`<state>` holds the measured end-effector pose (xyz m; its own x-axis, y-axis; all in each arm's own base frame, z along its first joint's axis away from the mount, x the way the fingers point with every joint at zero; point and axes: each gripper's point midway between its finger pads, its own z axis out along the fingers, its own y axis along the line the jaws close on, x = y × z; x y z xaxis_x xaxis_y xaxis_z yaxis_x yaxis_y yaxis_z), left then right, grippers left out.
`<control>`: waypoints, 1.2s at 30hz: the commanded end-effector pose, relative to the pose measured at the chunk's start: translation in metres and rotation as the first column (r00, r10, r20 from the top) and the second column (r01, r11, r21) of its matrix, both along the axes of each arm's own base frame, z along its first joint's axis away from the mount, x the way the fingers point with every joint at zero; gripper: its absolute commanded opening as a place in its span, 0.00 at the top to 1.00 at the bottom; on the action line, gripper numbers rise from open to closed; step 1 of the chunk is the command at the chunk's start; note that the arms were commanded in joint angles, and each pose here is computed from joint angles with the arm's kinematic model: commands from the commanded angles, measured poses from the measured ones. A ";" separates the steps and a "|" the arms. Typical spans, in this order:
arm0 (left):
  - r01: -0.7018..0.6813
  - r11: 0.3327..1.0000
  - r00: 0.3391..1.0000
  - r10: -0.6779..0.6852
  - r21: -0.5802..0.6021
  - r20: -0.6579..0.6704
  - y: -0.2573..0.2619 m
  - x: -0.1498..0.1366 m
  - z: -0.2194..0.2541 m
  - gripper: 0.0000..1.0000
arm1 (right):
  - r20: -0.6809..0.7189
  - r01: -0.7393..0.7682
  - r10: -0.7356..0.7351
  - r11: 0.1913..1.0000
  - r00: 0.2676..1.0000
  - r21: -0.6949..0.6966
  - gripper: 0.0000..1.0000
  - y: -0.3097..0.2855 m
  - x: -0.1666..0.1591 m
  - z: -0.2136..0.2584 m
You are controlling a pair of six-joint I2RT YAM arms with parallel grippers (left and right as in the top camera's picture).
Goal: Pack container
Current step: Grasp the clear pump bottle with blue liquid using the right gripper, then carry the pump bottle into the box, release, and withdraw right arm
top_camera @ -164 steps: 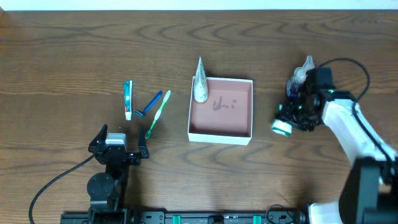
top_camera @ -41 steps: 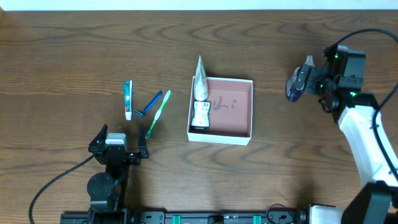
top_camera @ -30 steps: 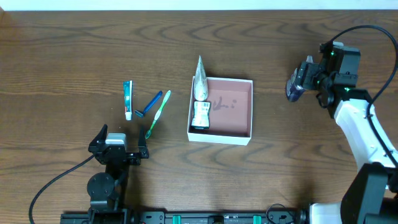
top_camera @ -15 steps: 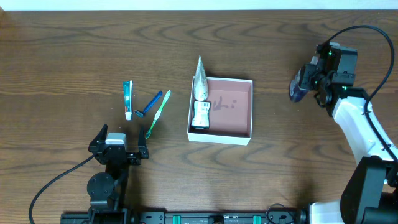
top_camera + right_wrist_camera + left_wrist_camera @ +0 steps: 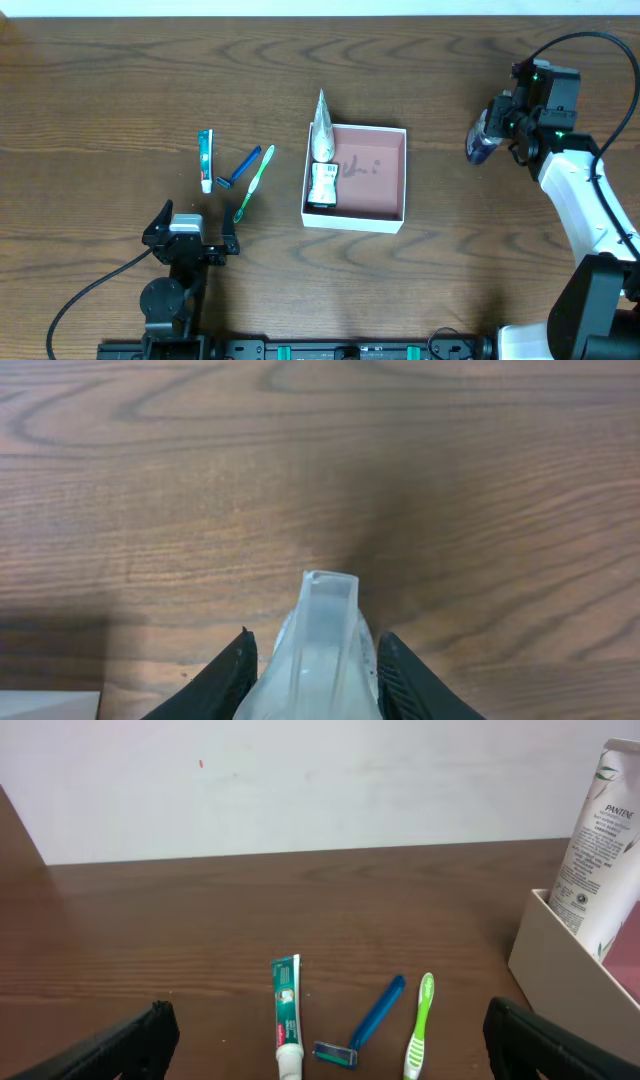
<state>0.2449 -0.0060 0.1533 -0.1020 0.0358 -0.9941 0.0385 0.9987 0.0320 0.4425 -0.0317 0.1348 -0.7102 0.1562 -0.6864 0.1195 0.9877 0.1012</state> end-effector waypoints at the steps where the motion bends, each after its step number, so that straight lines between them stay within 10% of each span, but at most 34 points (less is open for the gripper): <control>1: 0.002 1.000 0.999 -0.002 0.004 -0.046 0.000 -0.001 -0.015 0.02 | 0.027 -0.014 0.014 1.000 1.000 0.007 0.66 0.001 0.007 0.015; 11: 0.002 1.000 0.999 -0.002 0.004 -0.047 0.000 -0.001 -0.016 0.02 | 0.013 -0.033 0.033 0.999 0.999 0.019 0.87 0.008 0.006 0.017; 36: 0.002 1.000 0.999 -0.002 0.004 -0.046 0.000 -0.001 -0.015 0.02 | 0.186 -0.304 0.271 0.935 0.945 0.184 0.89 0.142 -0.061 0.173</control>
